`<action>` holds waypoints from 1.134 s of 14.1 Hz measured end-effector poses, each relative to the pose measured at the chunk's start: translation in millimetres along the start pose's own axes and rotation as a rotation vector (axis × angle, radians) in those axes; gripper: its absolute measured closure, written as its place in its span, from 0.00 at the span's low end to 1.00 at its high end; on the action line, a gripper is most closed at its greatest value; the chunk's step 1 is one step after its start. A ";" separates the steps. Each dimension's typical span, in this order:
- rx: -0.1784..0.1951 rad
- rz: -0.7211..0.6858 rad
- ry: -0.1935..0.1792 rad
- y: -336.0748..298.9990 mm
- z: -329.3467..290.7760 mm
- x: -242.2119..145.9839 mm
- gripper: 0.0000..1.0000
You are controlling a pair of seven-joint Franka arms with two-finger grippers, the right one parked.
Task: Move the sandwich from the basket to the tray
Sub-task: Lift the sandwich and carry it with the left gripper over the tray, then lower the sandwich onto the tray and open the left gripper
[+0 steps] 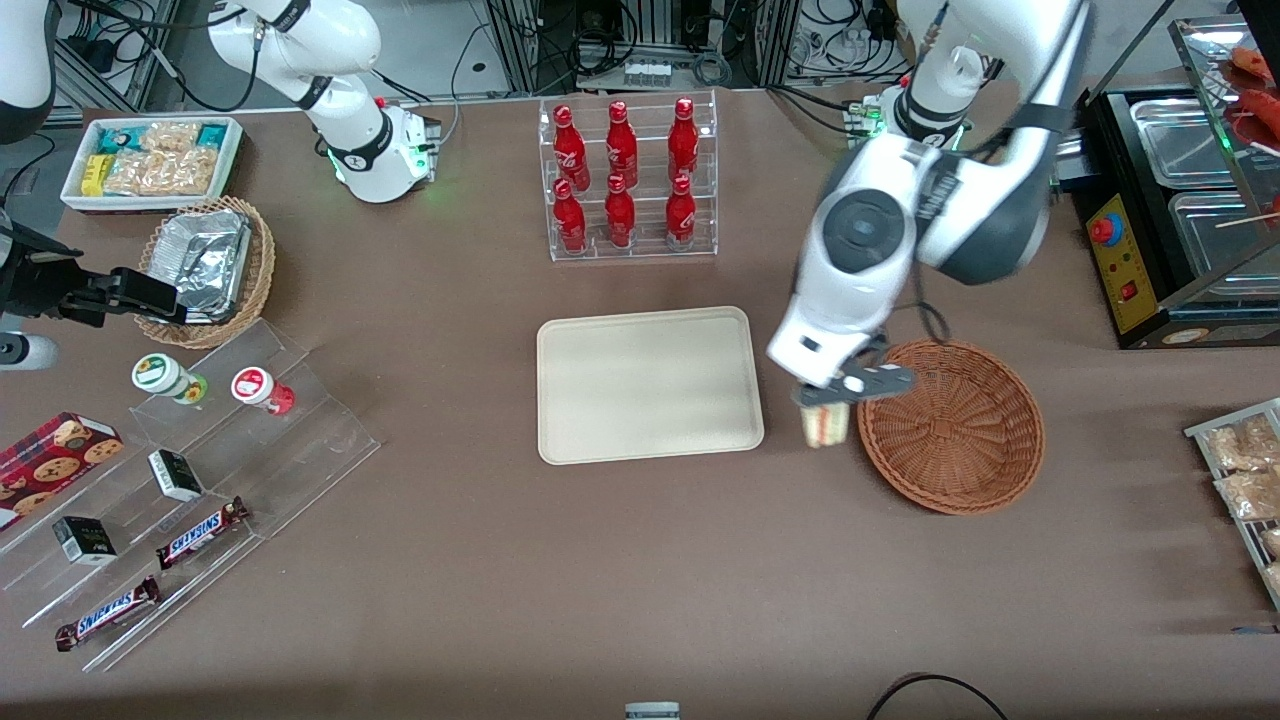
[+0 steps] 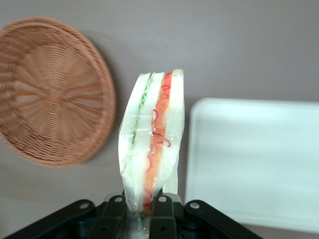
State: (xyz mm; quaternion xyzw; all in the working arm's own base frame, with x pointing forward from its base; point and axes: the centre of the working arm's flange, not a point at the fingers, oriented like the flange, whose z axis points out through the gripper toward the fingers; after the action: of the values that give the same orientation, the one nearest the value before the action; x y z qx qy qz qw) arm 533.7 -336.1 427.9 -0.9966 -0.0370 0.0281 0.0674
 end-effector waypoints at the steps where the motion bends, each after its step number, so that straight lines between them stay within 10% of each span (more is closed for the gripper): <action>1: 0.003 0.029 -0.005 19.8 3.4 -13.5 0.85; 16: -0.072 0.062 -0.020 179.4 141.3 -92.4 0.85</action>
State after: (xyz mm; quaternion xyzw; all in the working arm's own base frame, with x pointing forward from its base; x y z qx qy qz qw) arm 445.7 -501.8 268.4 -0.9988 -0.0077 0.0389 0.0303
